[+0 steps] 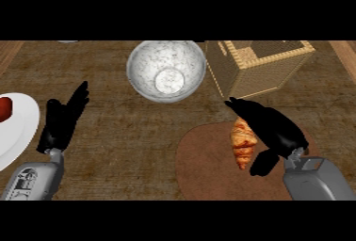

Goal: Pick the croissant from the cutting board and place it in the basket

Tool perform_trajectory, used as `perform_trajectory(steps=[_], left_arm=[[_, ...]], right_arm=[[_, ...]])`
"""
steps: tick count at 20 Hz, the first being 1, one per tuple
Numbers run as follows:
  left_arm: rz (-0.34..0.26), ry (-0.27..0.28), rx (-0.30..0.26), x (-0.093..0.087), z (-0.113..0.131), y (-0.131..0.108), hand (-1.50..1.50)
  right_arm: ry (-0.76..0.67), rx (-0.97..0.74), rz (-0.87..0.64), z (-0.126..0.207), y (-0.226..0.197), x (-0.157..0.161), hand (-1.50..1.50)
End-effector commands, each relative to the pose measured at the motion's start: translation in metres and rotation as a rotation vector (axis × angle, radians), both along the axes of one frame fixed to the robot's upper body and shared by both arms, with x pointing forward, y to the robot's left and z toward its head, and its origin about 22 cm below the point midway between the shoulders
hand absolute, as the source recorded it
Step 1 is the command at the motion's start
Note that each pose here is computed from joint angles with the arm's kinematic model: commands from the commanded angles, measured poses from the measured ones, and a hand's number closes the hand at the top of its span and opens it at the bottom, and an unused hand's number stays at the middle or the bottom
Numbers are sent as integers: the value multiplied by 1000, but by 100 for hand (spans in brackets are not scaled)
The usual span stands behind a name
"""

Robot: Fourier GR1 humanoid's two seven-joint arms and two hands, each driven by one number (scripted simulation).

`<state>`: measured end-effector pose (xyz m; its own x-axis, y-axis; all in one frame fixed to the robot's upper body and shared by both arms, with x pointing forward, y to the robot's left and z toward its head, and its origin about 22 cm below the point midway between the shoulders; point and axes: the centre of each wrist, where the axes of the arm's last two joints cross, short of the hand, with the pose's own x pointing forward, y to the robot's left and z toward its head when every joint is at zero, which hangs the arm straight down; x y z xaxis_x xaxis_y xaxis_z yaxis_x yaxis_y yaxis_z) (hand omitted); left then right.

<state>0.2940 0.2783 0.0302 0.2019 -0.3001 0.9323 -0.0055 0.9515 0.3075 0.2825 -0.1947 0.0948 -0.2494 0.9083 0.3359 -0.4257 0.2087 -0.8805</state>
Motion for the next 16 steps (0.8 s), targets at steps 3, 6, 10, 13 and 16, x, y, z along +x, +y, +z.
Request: perform_trajectory(steps=[3,6,10,13,16], left_arm=[[-14,17,-5,-3,11,6,0],[3,0,4,3,10,8,0],[-1,-5,-12,-15,-9,16,0],[5,5,2,11,9,-2,0],[2,-1,-3,-10,4,-13,0]], right_arm=[[47,-12,-28,-29,6,9,-150],[59,-28,-23,-13,16,11,-150],[53,-17,-22,-33,-14,4,-150],[59,-24,-31,-28,8,-11,-150],[64,1,-23,-30,4,0,-150]])
